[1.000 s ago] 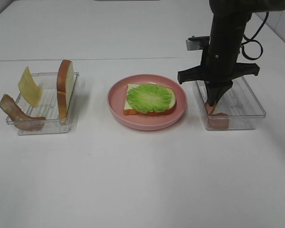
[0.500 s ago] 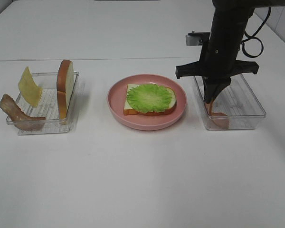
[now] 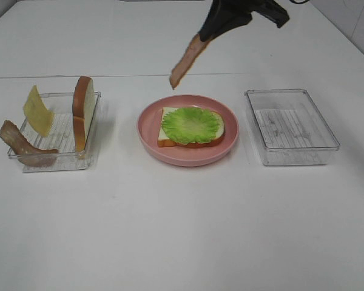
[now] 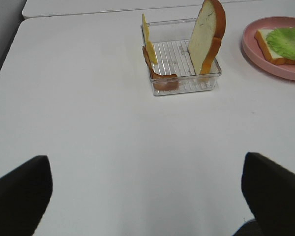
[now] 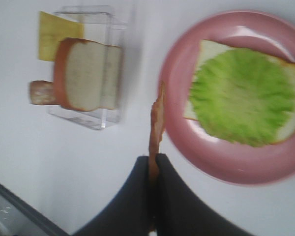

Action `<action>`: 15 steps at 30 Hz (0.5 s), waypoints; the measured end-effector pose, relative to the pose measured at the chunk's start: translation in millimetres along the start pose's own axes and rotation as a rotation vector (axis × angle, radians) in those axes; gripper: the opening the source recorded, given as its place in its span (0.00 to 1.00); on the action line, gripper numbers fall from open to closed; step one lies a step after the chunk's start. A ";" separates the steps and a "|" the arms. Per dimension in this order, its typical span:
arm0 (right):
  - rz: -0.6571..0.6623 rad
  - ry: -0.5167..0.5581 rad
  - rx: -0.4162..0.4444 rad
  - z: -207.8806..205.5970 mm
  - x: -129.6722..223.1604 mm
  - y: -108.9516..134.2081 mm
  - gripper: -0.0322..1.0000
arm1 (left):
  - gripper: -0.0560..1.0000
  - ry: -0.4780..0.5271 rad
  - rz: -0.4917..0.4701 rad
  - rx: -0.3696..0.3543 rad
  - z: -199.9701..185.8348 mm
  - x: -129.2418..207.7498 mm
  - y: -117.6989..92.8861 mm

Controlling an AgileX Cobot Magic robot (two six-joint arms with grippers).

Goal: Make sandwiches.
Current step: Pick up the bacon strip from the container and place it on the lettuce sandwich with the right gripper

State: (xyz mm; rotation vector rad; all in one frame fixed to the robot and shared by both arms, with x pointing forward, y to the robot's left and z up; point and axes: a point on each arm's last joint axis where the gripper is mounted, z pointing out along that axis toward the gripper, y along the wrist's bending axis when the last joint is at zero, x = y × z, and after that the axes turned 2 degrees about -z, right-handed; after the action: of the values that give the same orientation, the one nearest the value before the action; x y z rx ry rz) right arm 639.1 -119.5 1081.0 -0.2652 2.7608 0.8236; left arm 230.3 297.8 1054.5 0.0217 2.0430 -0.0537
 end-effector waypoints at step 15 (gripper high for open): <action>0.116 0.015 -0.209 84.4 -16.4 -24.8 0.03 | 0.99 0.000 0.000 0.000 0.0 0.0 0.0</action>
State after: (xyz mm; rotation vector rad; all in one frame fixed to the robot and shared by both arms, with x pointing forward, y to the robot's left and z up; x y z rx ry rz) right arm 676.2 -91.2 1004.6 -0.1503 2.7260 1.1470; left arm 230.3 297.8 1054.5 0.0217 2.0430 -0.0537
